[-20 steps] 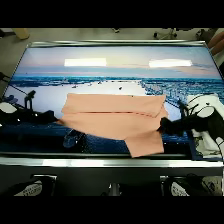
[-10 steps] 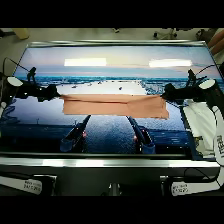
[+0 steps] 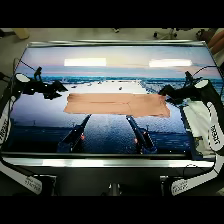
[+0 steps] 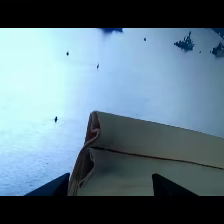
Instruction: Fold the shirts.
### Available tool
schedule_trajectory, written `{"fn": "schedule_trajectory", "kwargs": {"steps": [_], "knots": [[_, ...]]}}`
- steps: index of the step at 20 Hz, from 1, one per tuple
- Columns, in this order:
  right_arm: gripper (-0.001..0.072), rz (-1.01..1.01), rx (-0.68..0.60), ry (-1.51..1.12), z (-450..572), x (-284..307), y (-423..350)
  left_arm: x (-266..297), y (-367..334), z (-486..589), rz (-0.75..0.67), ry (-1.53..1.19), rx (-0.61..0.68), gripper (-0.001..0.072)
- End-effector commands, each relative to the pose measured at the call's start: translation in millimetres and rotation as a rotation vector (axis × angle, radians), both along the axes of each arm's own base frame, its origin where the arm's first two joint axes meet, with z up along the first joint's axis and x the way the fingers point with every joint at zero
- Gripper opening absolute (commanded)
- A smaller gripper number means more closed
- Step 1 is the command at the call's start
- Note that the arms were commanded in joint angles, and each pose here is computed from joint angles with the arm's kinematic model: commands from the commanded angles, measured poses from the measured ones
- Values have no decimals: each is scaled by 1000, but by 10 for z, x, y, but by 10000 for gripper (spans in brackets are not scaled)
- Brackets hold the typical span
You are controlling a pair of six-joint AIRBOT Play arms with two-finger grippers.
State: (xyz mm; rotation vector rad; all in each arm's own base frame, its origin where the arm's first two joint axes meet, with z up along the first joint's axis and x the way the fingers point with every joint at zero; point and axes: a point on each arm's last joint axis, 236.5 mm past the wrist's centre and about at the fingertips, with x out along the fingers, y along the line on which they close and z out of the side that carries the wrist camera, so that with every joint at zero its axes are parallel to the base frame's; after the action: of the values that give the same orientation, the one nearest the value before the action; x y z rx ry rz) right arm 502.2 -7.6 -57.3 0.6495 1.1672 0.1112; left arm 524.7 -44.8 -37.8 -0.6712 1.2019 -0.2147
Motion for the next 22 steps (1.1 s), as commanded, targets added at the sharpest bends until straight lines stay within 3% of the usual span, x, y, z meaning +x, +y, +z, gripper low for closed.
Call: {"fn": "schedule_trajectory", "kwargs": {"steps": [1, 6, 9, 10, 11, 12, 13, 14, 17, 22], "knots": [[710, 93, -223, 172, -212, -428, -429, -65, -2, 373, -68, -60, 11, 620], [711, 118, -5, 275, -474, -538, 108, -236, -316, 865, -154, -123, 17, 619], [684, 97, 34, 279, -532, -461, 357, -306, -626, 946, -217, -139, 15, 619], [468, 88, 32, 263, -513, -407, 420, -336, -770, 926, -246, -136, 13, 618], [105, 98, 29, 243, -435, -369, 471, -366, -920, 894, -274, -131, 10, 608], [20, 106, 28, 208, -273, -308, 498, -412, -1110, 839, -311, -122, 6, 458], [19, 119, 21, 163, -64, -247, 508, -444, -1305, 766, -344, -116, 4, 73], [19, 133, 7, 101, 219, -177, 507, -446, -1547, 664, -364, -122, 3, 23], [19, 184, -8, -9, 1032, -288, 582, -500, -2482, 294, -363, -91, -106, 23], [20, 242, -24, -73, 1883, -834, 703, -899, -3994, -30, -313, 29, -525, 23]]}}
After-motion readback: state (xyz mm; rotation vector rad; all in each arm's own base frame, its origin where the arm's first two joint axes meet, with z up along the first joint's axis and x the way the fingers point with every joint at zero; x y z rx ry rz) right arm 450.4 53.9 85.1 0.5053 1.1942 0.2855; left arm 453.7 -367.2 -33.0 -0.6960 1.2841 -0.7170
